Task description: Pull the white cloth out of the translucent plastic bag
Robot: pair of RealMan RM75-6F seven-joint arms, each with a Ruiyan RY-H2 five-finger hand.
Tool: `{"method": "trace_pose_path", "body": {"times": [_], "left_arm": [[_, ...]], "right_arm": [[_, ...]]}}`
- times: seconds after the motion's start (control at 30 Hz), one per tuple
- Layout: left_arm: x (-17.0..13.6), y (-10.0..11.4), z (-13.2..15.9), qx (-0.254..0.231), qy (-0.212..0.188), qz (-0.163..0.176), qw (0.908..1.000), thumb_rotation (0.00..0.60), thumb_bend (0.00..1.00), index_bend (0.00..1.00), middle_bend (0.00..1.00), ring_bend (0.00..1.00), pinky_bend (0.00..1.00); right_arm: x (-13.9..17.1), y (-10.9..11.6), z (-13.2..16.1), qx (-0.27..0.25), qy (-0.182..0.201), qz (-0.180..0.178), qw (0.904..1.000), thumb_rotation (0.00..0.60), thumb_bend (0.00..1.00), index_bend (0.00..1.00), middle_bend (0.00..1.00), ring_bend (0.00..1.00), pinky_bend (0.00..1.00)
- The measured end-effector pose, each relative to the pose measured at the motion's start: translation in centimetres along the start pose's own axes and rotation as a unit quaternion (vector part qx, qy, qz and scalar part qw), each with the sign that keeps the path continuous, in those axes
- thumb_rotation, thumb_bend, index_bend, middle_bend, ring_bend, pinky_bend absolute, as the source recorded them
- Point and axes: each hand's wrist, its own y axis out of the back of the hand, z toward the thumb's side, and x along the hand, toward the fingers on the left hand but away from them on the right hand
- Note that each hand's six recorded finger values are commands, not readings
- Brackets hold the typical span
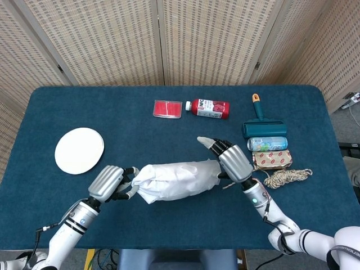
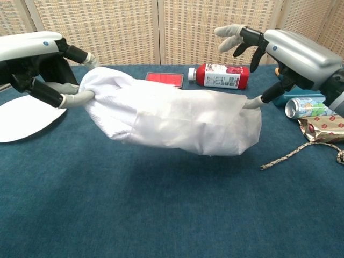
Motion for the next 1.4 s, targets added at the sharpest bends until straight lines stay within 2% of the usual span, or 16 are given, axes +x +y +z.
{"method": "trace_pose_path", "body": {"times": [0.2, 0.4, 0.63, 0.97, 1.13, 1.3, 1.4], "left_arm": [[-0.1, -0.6, 0.0, 0.005, -0.001, -0.006, 1.0000, 0.600, 0.58, 0.76, 1.00, 0.91, 1.00], [0.0, -0.8, -0.1, 0.009, 0.000, -0.005, 0.9999, 0.600, 0.58, 0.76, 1.00, 0.91, 1.00], [0.1, -0.8, 0.0, 0.011, -0.001, -0.003, 0.9999, 0.600, 0.58, 0.76, 1.00, 0.91, 1.00], [0.1, -0.8, -0.1, 0.014, 0.001, -0.003, 0.9999, 0.600, 0.58, 0.76, 1.00, 0.91, 1.00], [0.1, -0.9, -0.1, 0.015, 0.001, -0.004, 0.9999, 0.600, 0.58, 0.76, 1.00, 0.91, 1.00], [0.1, -0.9, -0.1, 0.015, 0.001, -0.004, 0.9999, 0.600, 0.58, 0.76, 1.00, 0.91, 1.00], [0.0, -0.9, -0.2, 0.016, 0.002, -0.003, 0.9999, 0.600, 0.58, 0.76, 1.00, 0.91, 1.00]], "right_arm": [[0.3, 0.1, -0.3, 0.000, -0.006, 0.001, 1.0000, 0.600, 0.00, 0.09, 0.23, 0.23, 0.44], [0.6, 0.5, -0.7, -0.030, -0.012, 0.006, 0.9995, 0.600, 0.00, 0.09, 0.23, 0.23, 0.43], [1.2, 0.0, -1.0, -0.064, -0.019, 0.046, 0.9967, 0.600, 0.00, 0.09, 0.15, 0.12, 0.30], [1.7, -0.7, -0.6, -0.105, -0.024, 0.115, 0.9874, 0.600, 0.00, 0.02, 0.09, 0.09, 0.27], [2.3, -1.1, -0.3, -0.094, -0.025, 0.156, 0.9830, 0.600, 0.00, 0.02, 0.09, 0.09, 0.27], [2.8, -1.7, -0.1, -0.073, -0.028, 0.177, 0.9810, 0.600, 0.00, 0.02, 0.10, 0.09, 0.28], [3.1, -1.9, -0.2, -0.057, -0.030, 0.179, 0.9818, 0.600, 0.00, 0.02, 0.18, 0.19, 0.34]]}}
